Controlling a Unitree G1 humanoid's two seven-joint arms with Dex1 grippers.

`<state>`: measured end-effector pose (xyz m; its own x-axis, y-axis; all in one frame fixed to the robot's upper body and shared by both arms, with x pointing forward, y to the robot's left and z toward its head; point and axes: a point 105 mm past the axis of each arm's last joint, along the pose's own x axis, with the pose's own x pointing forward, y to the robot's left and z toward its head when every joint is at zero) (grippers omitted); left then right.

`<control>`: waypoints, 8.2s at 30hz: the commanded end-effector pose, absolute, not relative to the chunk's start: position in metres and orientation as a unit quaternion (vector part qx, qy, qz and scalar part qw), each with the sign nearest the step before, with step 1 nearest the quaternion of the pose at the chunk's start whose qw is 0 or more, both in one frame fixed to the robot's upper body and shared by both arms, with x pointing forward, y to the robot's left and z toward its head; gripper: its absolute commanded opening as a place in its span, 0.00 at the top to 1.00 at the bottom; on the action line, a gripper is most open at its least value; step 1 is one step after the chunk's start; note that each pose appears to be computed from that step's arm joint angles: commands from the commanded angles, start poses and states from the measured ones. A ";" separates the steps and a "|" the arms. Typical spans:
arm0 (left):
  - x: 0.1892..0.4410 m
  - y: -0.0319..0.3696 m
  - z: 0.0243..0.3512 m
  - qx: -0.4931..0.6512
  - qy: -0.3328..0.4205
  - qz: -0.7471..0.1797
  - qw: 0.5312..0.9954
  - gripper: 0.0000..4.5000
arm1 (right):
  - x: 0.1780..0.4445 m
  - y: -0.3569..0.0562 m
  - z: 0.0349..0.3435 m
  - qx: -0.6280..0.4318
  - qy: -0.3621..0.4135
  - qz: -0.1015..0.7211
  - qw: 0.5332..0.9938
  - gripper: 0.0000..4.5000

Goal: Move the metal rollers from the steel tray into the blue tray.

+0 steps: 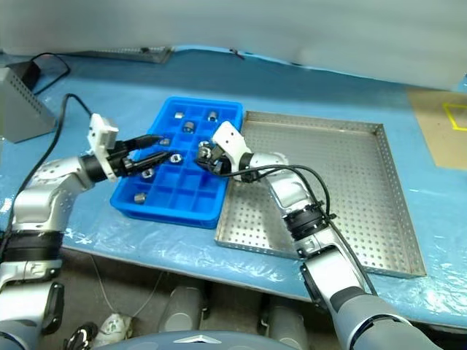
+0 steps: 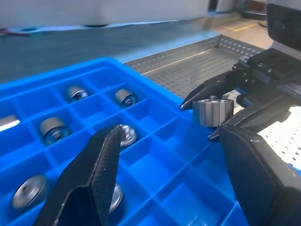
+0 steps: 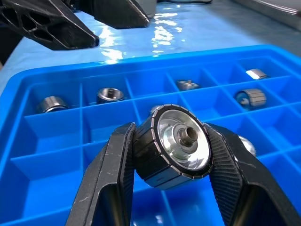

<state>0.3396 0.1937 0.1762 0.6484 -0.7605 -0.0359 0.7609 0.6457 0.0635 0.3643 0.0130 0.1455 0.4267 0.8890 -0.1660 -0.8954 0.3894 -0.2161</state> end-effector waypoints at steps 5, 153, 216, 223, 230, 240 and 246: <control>0.329 0.209 0.195 0.048 -0.023 -0.387 0.921 0.23 | 0.363 0.033 0.134 -0.140 0.013 0.563 0.815 0.60; 0.347 0.120 0.182 0.030 -0.007 -0.549 0.835 0.23 | 0.383 -0.079 0.066 -0.143 0.105 0.413 0.893 0.34; 0.307 0.153 0.168 0.012 0.036 -0.498 0.866 0.23 | 0.314 -0.036 0.117 -0.166 0.091 0.598 0.778 0.63; 0.312 0.147 0.168 0.015 0.034 -0.511 0.859 0.23 | 0.313 -0.043 0.114 -0.171 0.101 0.588 0.784 0.35; 0.319 0.140 0.169 0.015 0.028 -0.527 0.849 0.23 | 0.325 -0.058 0.134 -0.166 0.070 0.543 0.820 0.35; 0.349 0.092 0.168 0.007 -0.002 -0.575 0.818 0.23 | 0.345 -0.141 0.175 -0.152 -0.003 0.320 0.935 0.35; 0.367 0.059 0.160 0.002 -0.008 -0.595 0.804 0.23 | 0.331 -0.195 0.163 -0.159 0.012 0.180 0.971 0.35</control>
